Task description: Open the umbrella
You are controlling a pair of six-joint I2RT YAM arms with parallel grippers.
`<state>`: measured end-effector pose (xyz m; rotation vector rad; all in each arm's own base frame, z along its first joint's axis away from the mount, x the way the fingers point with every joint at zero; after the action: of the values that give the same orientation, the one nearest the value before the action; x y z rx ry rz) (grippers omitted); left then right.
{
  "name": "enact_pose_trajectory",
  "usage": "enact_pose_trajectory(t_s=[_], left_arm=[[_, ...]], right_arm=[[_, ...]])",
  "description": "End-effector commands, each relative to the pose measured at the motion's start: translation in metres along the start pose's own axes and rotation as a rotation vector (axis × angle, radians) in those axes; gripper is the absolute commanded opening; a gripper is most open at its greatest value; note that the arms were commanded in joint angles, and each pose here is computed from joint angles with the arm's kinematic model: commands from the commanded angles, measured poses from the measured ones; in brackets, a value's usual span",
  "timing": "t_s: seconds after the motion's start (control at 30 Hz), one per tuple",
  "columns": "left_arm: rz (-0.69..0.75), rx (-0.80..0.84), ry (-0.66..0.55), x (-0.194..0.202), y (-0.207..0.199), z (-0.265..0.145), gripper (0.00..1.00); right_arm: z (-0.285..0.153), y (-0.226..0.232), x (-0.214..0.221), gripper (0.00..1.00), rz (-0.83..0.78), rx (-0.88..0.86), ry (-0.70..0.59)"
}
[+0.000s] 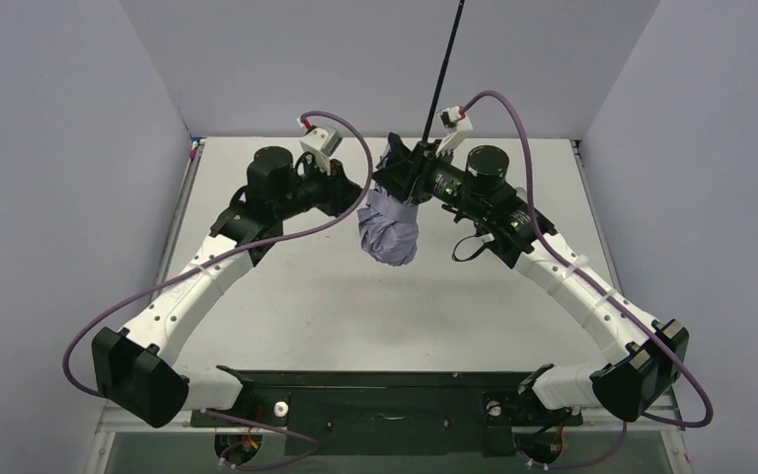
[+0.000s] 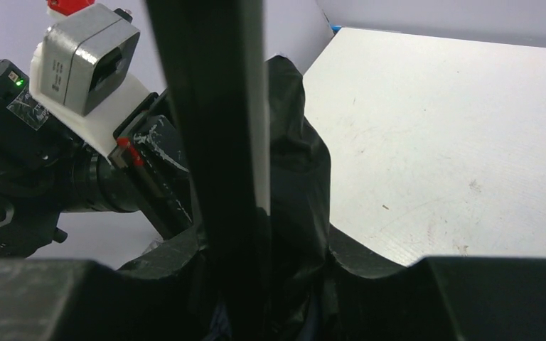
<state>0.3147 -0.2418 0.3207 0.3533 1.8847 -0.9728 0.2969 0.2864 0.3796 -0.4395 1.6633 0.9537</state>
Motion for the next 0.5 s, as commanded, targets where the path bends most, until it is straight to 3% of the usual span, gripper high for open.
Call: enact_pose_trajectory(t_s=[0.0,0.07,0.13,0.27,0.37,0.47], left_arm=[[-0.042,-0.082,-0.12,-0.032,0.029,-0.022,0.33],[-0.081,-0.066,-0.162,-0.043,0.038,-0.033,0.54],[-0.083,-0.046,-0.183,-0.051,0.042,-0.042,0.64],[-0.016,-0.032,-0.185,-0.053,0.041,-0.056,0.77],[0.049,-0.032,-0.18,-0.052,0.039,-0.061,0.85],[0.121,0.03,-0.183,-0.058,0.027,-0.064,0.91]], right_arm=[[-0.021,0.021,-0.062,0.0,-0.067,-0.068,-0.197],[-0.022,0.017,-0.064,0.0,-0.081,-0.054,-0.205],[-0.024,0.013,-0.066,0.0,-0.116,-0.034,-0.214],[-0.032,0.003,-0.065,0.0,-0.281,0.062,-0.22],[-0.036,-0.027,-0.048,0.0,-0.582,0.238,-0.087],[-0.038,-0.048,-0.021,0.0,-0.762,0.303,0.058]])
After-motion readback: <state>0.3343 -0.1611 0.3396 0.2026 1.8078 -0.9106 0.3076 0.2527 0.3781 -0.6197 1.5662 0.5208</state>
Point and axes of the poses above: each gripper's point midway between its finger pads, its own z axis out along the fingers, its own y axis along the line the jaws close on, x = y × z, the point moved 3 cm from there along -z, back along the fingers, and after that the axes turned 12 degrees about -z, right-handed, at the moved point
